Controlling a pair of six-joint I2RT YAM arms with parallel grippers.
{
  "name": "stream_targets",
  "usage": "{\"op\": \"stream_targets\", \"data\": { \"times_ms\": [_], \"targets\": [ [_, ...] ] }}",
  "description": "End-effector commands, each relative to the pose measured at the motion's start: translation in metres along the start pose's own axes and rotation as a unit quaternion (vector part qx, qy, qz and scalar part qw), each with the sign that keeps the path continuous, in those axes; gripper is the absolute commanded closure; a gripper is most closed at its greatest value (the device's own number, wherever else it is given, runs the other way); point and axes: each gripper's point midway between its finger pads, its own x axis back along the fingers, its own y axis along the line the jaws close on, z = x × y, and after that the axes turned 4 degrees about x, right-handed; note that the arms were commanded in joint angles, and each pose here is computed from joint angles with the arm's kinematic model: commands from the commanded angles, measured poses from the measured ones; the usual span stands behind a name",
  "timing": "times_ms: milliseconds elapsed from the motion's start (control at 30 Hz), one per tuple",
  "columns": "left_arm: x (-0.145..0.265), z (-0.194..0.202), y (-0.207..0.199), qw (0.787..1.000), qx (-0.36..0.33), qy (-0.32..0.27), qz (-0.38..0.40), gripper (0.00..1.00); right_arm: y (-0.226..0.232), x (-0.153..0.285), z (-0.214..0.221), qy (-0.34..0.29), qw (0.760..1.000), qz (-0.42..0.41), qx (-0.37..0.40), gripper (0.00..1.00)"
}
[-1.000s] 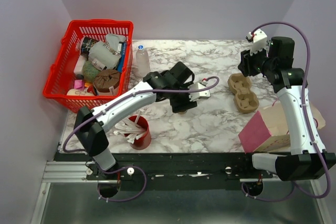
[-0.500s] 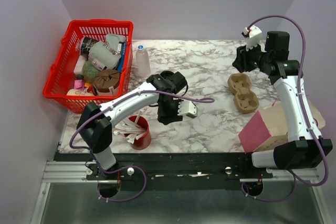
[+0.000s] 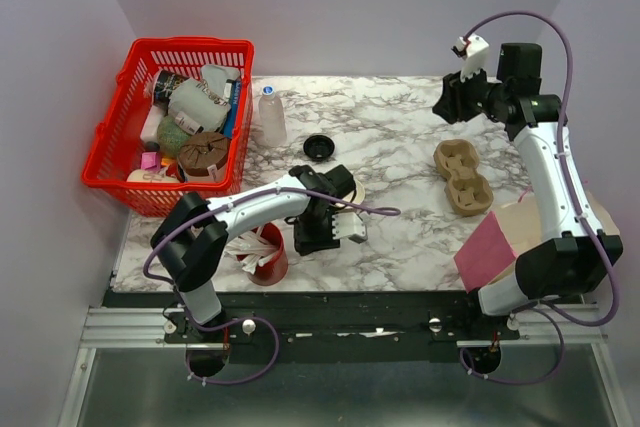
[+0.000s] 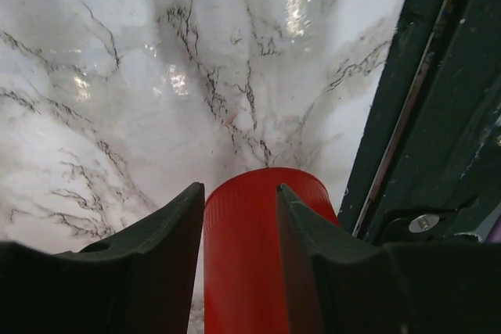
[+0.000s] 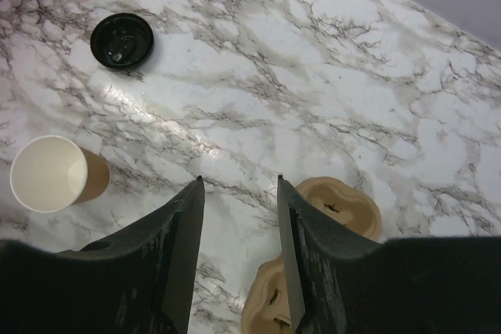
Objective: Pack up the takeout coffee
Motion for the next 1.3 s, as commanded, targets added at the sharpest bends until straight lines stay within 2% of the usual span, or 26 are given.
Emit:
{"op": "stream_targets", "data": {
  "times_ms": [0, 400, 1000, 1067, 1167, 1200, 1267],
  "targets": [
    [-0.007, 0.022, 0.005, 0.999, 0.009, 0.038, -0.031, 0.51, 0.008, -0.007, -0.023, -0.032, 0.999, -0.023, 0.013, 0.49],
    [-0.008, 0.083, 0.002, 0.992, 0.033, 0.114, -0.033, 0.53, 0.012, -0.007, -0.017, -0.034, 0.999, -0.017, 0.007, 0.49],
    [0.004, 0.151, 0.021, 0.981, 0.097, 0.155, -0.067, 0.53, 0.013, -0.009, -0.024, -0.044, 0.999, -0.019, 0.005, 0.49],
    [0.008, 0.147, 0.023, 0.981, 0.102, 0.145, -0.074, 0.51, 0.013, -0.008, -0.026, -0.046, 0.999, -0.019, 0.006, 0.49],
    [0.029, 0.106, 0.032, 0.987, 0.119, 0.076, -0.074, 0.47, 0.014, -0.006, -0.031, -0.053, 0.998, -0.02, 0.006, 0.49],
    [0.048, 0.071, 0.041, 0.988, 0.131, 0.012, -0.075, 0.46, 0.014, -0.005, -0.032, -0.055, 0.998, -0.022, 0.005, 0.49],
    [0.065, 0.04, 0.055, 0.986, 0.142, -0.03, -0.08, 0.43, 0.015, -0.004, -0.035, -0.057, 0.998, -0.025, 0.005, 0.48]
  ]
}}
